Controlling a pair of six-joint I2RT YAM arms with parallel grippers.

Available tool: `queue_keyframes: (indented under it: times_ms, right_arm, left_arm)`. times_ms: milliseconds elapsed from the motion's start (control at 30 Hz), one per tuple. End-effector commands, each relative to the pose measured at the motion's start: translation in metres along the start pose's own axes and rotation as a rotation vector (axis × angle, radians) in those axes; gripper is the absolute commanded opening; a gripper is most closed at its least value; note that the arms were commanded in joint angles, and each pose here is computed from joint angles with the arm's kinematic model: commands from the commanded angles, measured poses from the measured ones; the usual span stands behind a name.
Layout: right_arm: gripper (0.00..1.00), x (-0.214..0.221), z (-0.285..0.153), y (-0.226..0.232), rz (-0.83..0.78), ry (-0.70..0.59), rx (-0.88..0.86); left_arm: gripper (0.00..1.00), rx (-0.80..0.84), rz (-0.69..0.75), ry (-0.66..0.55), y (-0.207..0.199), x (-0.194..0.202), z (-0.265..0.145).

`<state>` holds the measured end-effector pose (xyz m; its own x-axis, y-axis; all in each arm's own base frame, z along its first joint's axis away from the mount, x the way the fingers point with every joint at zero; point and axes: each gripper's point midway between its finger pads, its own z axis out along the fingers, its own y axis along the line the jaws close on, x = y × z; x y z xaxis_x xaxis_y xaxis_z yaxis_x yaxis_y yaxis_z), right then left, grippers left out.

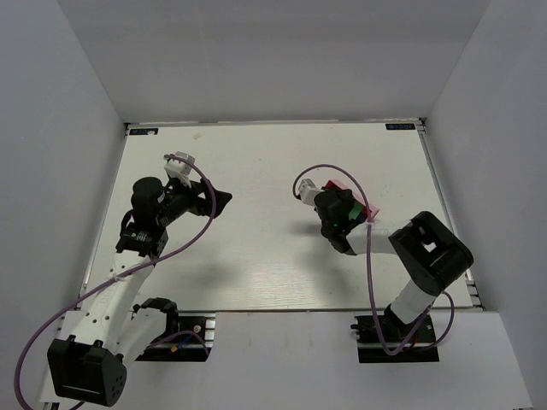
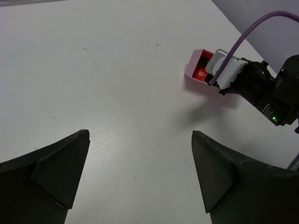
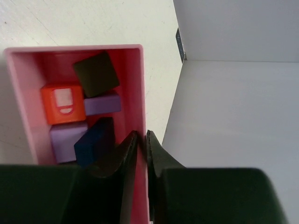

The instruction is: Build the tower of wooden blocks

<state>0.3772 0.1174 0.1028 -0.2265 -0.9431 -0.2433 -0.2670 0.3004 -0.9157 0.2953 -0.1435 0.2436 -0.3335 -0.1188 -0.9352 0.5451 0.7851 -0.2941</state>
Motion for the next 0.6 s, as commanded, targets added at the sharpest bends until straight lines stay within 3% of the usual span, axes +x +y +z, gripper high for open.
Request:
queue_keyframes:
  times_ms: [0, 100, 367, 500, 567]
  right_arm:
    - [0.15, -0.002, -0.003, -0.003, 0.021, -0.005, 0.045]
    - [0.00, -0.001, -0.004, 0.002, 0.002, -0.006, 0.038]
    - [0.00, -0.004, -0.008, -0.002, -0.027, -0.018, 0.095]
    - [0.00, -0.006, -0.014, -0.007, -0.090, -0.042, 0.175]
    - [0.00, -0.004, -0.017, -0.002, -0.194, -0.045, 0.207]
  left_arm:
    - [1.00, 0.001, 0.010, -0.028, -0.004, -0.013, -0.002]
    - [1.00, 0.001, 0.010, -0.028, -0.004, -0.013, -0.002]
    - [1.00, 0.009, 0.012, -0.025, -0.007, -0.012, -0.001]
    - [1.00, 0.009, 0.012, -0.025, -0.007, -0.012, -0.001]
    - [1.00, 0.009, 0.012, -0.025, -0.007, -0.012, -0.001]
